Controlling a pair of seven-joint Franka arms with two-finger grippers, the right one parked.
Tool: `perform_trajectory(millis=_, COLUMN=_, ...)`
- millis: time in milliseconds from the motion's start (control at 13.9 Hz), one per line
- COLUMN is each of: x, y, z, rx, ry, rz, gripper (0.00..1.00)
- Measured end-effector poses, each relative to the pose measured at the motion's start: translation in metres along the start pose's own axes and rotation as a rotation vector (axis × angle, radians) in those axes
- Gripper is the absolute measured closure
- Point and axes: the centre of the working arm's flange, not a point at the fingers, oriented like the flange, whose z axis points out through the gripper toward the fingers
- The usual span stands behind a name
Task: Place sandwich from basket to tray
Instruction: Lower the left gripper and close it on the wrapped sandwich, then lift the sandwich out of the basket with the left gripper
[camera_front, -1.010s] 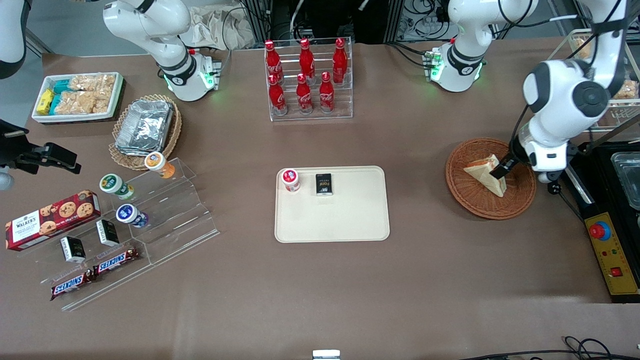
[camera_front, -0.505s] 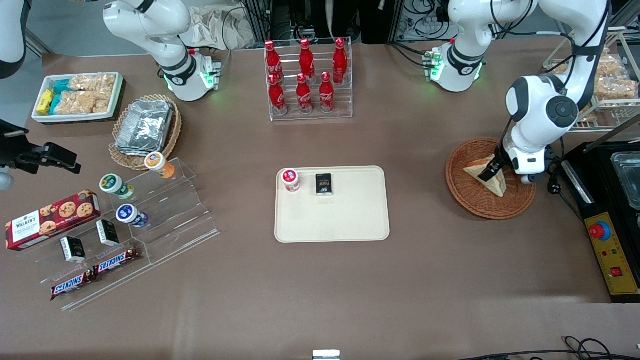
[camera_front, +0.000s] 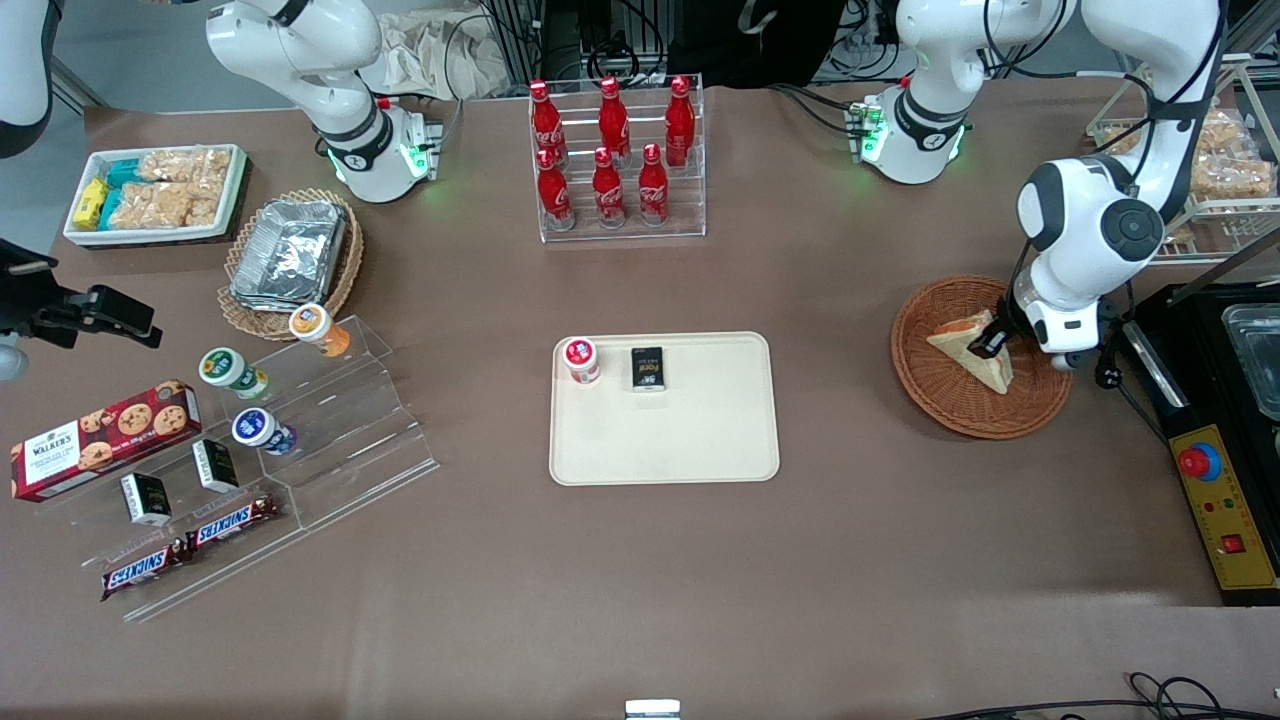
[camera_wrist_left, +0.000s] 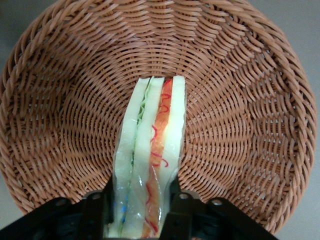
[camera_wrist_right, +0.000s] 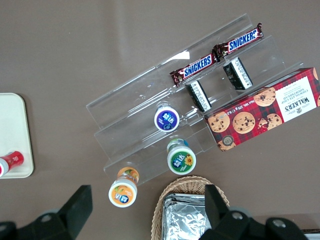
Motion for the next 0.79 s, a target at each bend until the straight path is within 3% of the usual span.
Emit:
perform_trajectory(millis=289, x=-0.001, y=0.009, z=-0.009, rx=-0.010, ry=0.010, rz=0.011, gripper=0.71)
perform_trajectory(millis=433, x=-0.003, y=0.026, z=-0.034, rx=0.005, ry=0.002, rz=0.048, gripper=0.80)
perform_trajectory(millis=649, x=0.003, y=0.054, z=-0.114, rx=0.053, ry=-0.030, rz=0.129, gripper=0.80)
perform_trajectory(millis=794, x=0.006, y=0.076, z=-0.173, rx=0.065, ry=-0.036, rz=0.181, gripper=0.80)
